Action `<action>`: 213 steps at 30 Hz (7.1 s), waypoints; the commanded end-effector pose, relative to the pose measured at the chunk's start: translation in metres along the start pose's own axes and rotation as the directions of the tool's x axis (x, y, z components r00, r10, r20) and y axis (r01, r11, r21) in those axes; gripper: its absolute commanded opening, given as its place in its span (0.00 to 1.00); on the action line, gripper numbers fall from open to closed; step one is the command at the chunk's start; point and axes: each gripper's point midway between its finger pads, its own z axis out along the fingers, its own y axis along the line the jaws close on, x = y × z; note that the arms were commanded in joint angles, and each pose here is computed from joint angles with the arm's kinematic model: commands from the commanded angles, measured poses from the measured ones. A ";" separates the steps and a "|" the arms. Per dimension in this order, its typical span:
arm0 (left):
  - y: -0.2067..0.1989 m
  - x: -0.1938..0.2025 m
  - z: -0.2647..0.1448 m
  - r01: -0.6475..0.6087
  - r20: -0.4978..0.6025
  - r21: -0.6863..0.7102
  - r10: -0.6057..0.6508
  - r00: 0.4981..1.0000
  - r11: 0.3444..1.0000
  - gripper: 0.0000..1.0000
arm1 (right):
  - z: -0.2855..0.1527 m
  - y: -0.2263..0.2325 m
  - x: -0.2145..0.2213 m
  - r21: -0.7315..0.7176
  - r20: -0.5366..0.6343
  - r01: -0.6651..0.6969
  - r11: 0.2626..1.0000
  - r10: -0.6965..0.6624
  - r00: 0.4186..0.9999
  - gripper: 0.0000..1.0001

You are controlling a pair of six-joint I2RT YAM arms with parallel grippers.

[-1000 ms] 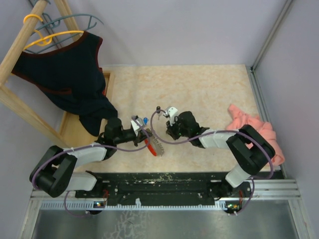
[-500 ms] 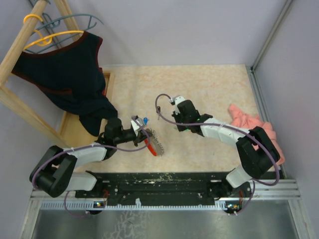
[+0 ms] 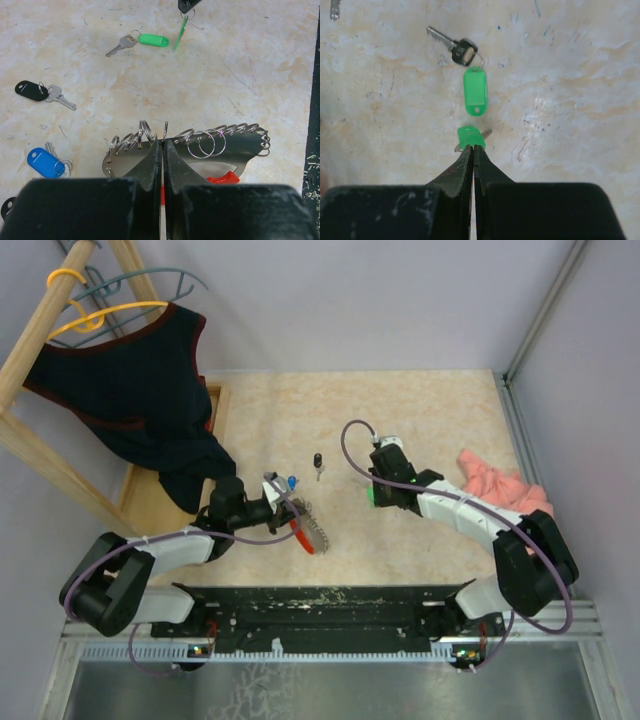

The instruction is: Put the keys on the keyring

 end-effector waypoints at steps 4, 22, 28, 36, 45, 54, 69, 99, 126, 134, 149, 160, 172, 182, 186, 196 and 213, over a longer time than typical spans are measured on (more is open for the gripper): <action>0.002 -0.016 0.003 -0.017 0.041 0.018 0.016 0.999 1.000 0.01 | 0.006 0.036 0.024 -0.141 -0.077 -0.155 0.978 0.145 0.986 0.00; 0.002 -0.016 0.002 -0.015 0.037 0.016 0.014 0.999 1.000 0.01 | 0.004 0.028 0.008 -0.158 -0.047 0.057 0.986 -0.065 0.997 0.38; 0.001 -0.015 0.002 -0.013 0.036 0.019 0.013 0.999 1.000 0.01 | 0.009 0.019 0.017 -0.195 -0.075 0.074 0.978 -0.090 0.993 0.41; 0.001 -0.016 0.003 -0.011 0.035 0.022 0.011 0.999 1.000 0.01 | 0.023 0.024 0.023 -0.220 -0.103 0.134 0.966 -0.160 0.982 0.36; 0.002 -0.015 0.003 -0.012 0.034 0.016 0.011 0.999 1.000 0.01 | 0.043 0.053 0.011 -0.130 -0.079 0.304 0.944 -0.315 0.946 0.37; 0.003 -0.015 0.003 -0.011 0.032 0.014 0.011 0.999 1.000 0.01 | 0.058 0.035 0.026 -0.002 -0.178 0.349 0.937 -0.344 0.922 0.36; 0.002 -0.014 0.004 -0.009 0.030 0.022 0.008 1.000 1.000 0.01 | 0.014 -0.021 0.082 0.064 -0.328 0.115 0.991 -0.088 0.941 0.36; 0.002 -0.018 0.001 -0.019 0.041 0.011 0.019 0.999 1.000 0.01 | 0.025 0.022 0.060 -0.249 -0.197 0.180 0.951 -0.232 0.953 0.38; 0.003 -0.019 -0.001 -0.026 0.044 0.000 0.026 0.999 1.000 0.01 | -0.011 0.069 0.065 -0.352 -0.229 0.243 0.904 -0.335 0.914 0.37; 0.002 -0.019 0.000 -0.025 0.043 0.008 0.024 0.999 1.000 0.01 | -0.009 0.063 0.033 -0.463 -0.062 0.279 0.841 -0.345 0.936 0.37; 0.000 -0.019 0.000 -0.025 0.043 0.019 0.024 0.999 1.000 0.01 | 0.017 0.058 0.049 -0.583 -0.108 0.170 0.795 -0.283 0.953 0.34; -0.001 -0.020 0.000 -0.025 0.044 0.024 0.024 0.999 0.999 0.01 | 0.025 0.053 0.059 -0.585 -0.167 0.137 0.799 -0.284 0.944 0.32; 0.000 -0.019 0.001 -0.023 0.041 0.025 0.022 0.999 0.999 0.01 | 0.023 0.054 0.063 -0.594 -0.179 0.128 0.794 -0.285 0.942 0.17; -0.001 -0.019 0.001 -0.023 0.041 0.029 0.022 0.999 0.999 0.01 | 0.014 0.050 0.054 -0.574 -0.146 0.144 0.806 -0.274 0.951 0.00; -0.003 -0.020 0.001 -0.026 0.047 0.043 0.024 0.999 0.999 0.01 | 0.005 0.054 0.043 -0.566 -0.083 0.198 0.800 -0.294 0.952 0.00; -0.015 -0.027 -0.001 -0.068 0.085 0.107 0.059 0.995 0.992 0.01 | -0.034 0.088 0.004 -0.560 0.270 0.489 0.669 -0.411 0.871 0.00; -0.036 -0.027 -0.001 -0.120 0.115 0.239 0.095 0.989 0.964 0.01 | -0.075 0.154 -0.005 -0.407 0.744 0.871 0.275 -0.453 0.491 0.00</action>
